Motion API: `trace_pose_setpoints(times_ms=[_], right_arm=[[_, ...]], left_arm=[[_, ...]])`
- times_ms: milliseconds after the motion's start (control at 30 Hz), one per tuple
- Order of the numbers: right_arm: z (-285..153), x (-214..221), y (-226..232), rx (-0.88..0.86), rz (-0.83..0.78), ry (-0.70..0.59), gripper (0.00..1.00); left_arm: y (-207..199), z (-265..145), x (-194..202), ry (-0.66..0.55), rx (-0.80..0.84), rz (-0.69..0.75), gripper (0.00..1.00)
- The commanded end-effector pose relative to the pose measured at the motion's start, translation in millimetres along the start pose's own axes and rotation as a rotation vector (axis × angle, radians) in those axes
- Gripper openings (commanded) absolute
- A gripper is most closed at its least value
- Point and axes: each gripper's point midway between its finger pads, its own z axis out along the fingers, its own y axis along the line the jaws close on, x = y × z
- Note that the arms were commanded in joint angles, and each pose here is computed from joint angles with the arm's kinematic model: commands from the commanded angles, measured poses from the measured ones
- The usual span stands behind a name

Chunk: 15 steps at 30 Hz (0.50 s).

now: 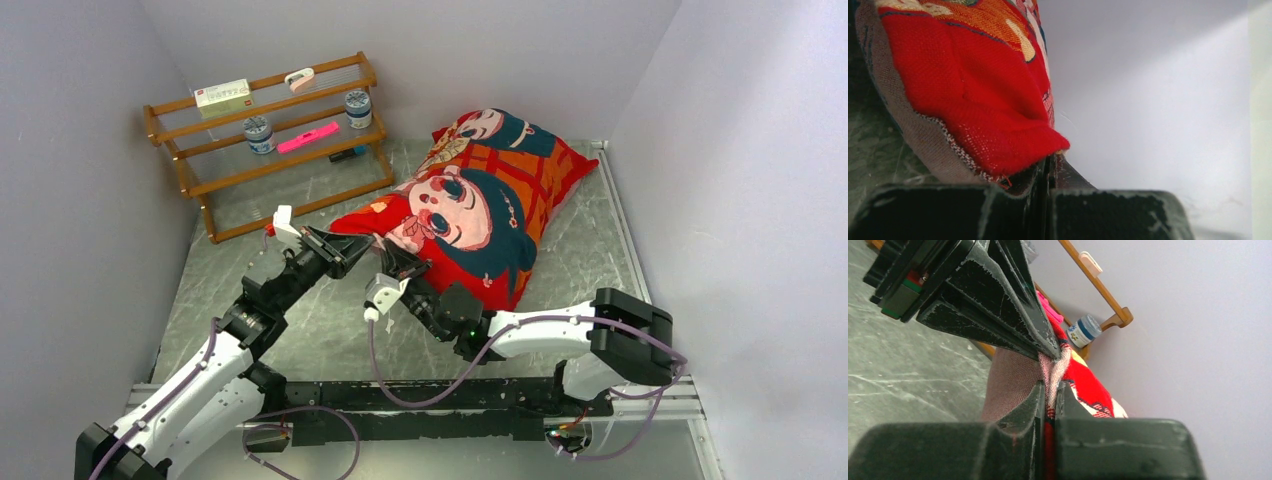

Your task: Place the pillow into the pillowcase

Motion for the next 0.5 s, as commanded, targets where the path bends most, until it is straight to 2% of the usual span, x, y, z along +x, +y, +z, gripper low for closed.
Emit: trace_pose_setpoints(times_ms=[0,33,100,167,333,467], right_arm=[[-5.0,-11.6,-20.3,0.033,0.105,-0.034,0.09],[-6.7,-12.1,-19.4,0.017,0.13,-0.027,0.22],[-12.6,-12.9,-15.3,-0.029,0.187,-0.022,0.56],[-20.1,-13.5,-16.9,-0.052,0.241,-0.012,0.69],[-34.4,-27.7,-28.1,-0.133,0.424,-0.013,0.73],[-33.1,-17.2,-54.8,-0.084,0.571,0.055,0.76]], left_arm=[[-70.0,-10.5,-13.2,-0.053,0.198,0.04,0.05],[-69.9,-10.3,-13.0,-0.053,0.199,0.04,0.05],[-69.5,-10.7,-13.1,-0.054,0.198,0.043,0.05],[-66.3,-10.0,-13.2,-0.055,0.187,0.047,0.05],[-56.8,-9.1,-11.9,-0.051,0.156,0.054,0.05],[-39.4,-8.2,-14.3,-0.06,0.048,0.085,0.09]])
